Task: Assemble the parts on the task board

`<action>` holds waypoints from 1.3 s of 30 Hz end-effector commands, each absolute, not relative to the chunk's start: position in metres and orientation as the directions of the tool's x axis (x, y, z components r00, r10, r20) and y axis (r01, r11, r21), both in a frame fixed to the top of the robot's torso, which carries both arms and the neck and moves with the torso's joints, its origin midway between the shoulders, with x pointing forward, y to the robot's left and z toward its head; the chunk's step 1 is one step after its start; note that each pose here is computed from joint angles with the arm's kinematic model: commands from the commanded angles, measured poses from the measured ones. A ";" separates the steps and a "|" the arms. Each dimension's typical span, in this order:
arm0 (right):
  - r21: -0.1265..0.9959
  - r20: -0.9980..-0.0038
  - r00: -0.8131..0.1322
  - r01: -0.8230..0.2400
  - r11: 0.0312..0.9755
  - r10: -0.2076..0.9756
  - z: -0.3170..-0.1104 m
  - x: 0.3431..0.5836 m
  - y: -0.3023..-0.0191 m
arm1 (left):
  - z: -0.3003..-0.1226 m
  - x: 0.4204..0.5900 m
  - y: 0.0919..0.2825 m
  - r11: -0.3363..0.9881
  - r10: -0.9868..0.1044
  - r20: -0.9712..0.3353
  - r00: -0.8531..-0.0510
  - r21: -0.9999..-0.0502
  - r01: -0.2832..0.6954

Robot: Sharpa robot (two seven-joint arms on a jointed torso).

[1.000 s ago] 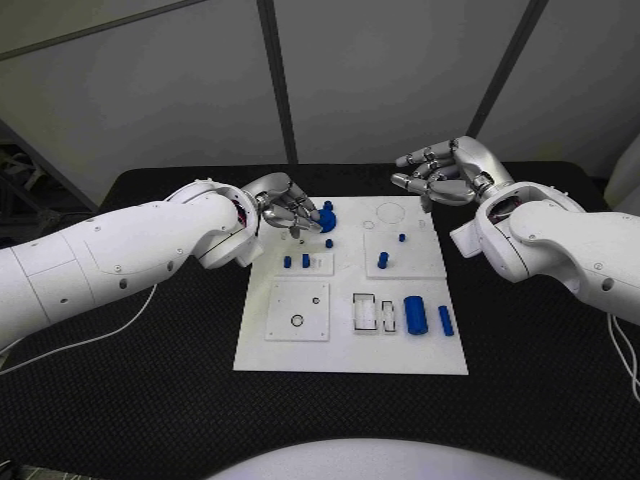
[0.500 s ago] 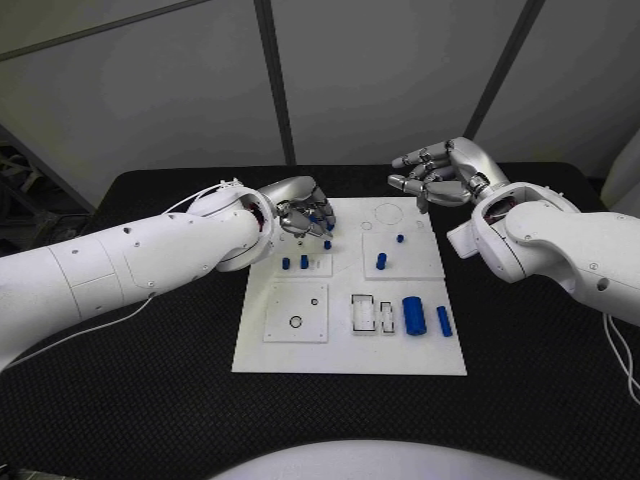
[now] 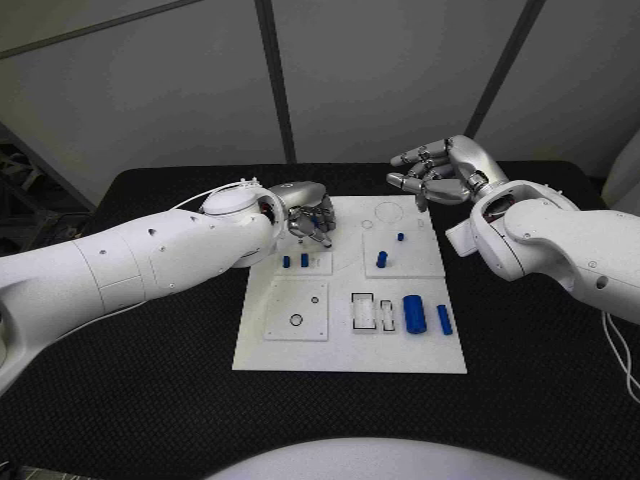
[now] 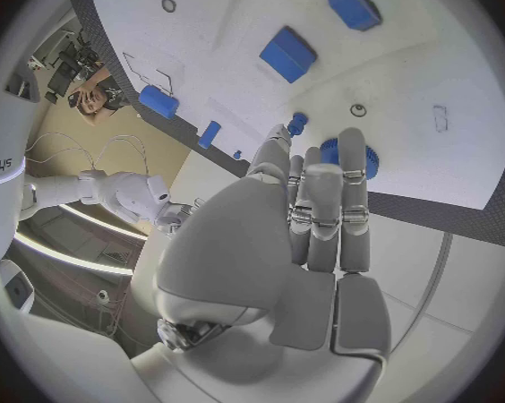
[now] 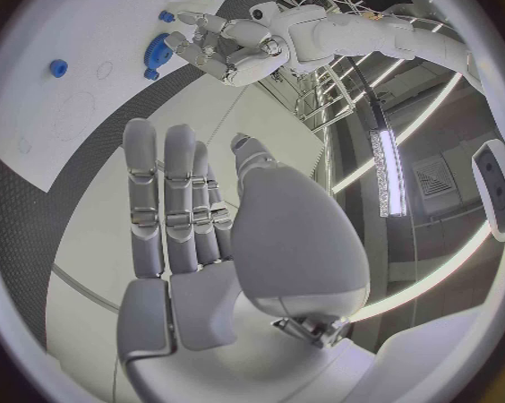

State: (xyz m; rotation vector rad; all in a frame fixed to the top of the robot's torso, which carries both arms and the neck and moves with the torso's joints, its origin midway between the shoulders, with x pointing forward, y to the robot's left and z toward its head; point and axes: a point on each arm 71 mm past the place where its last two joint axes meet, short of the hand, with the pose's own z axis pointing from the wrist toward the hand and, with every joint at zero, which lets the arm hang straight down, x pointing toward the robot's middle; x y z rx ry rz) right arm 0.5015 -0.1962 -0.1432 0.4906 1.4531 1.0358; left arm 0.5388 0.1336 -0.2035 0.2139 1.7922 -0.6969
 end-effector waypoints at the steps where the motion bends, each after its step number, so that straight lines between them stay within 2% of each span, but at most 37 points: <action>1: 0.814 -0.566 -0.191 -0.281 0.508 0.802 -0.142 0.501 -0.195 | -0.208 0.539 0.133 0.829 -0.129 -0.923 -0.364 -0.301 0.472; 39: 0.816 -0.565 -0.199 -0.283 0.505 0.801 -0.142 0.501 -0.191 | -0.220 0.540 0.123 0.844 -0.077 -0.905 -0.418 -0.282 0.455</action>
